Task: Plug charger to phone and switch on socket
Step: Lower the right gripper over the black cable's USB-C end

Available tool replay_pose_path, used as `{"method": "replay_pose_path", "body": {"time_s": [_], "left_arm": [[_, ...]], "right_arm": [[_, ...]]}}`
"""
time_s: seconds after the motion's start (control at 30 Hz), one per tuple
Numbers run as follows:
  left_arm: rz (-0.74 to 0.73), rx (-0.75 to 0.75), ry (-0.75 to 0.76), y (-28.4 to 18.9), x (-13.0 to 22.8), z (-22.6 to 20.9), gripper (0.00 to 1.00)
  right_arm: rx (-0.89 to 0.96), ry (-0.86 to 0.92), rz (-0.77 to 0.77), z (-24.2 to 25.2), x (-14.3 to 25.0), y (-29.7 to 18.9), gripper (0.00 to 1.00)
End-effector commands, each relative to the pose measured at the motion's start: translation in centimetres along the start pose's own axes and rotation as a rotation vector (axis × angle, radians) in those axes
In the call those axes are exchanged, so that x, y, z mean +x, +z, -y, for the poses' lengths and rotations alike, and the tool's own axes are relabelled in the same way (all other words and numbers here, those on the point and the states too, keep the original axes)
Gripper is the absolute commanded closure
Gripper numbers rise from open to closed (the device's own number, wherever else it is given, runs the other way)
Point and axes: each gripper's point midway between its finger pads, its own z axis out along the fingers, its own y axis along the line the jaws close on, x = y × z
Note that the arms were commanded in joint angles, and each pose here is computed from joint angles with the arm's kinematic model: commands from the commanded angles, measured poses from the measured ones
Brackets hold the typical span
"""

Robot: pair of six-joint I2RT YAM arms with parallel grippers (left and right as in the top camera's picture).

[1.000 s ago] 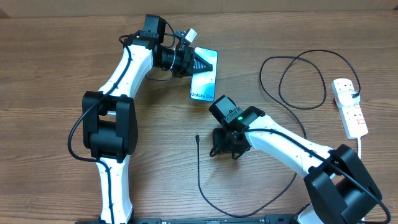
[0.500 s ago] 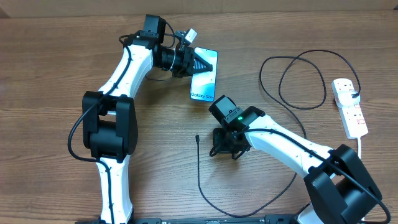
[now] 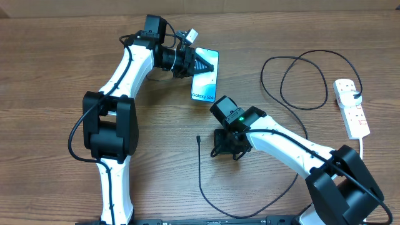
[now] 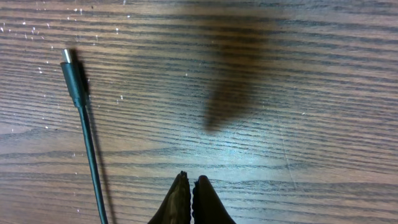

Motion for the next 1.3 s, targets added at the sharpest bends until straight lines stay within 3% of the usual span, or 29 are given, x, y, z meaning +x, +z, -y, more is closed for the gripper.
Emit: {"method": "replay_pose_path", "body": {"time_s": [0.0, 0.93, 1.27], "left_arm": [[0.001, 0.03, 0.045, -0.2, -0.1, 1.4, 0.96], [0.001, 0.03, 0.045, -0.2, -0.1, 1.4, 0.96], [0.001, 0.03, 0.046, -0.2, -0.1, 1.4, 0.96]], "right_arm": [[-0.003, -0.007, 0.016, -0.2, -0.3, -0.2, 0.97], [-0.006, -0.007, 0.005, -0.3, -0.1, -0.2, 0.96], [-0.022, -0.043, -0.075, -0.3, 1.6, -0.2, 0.96]]}}
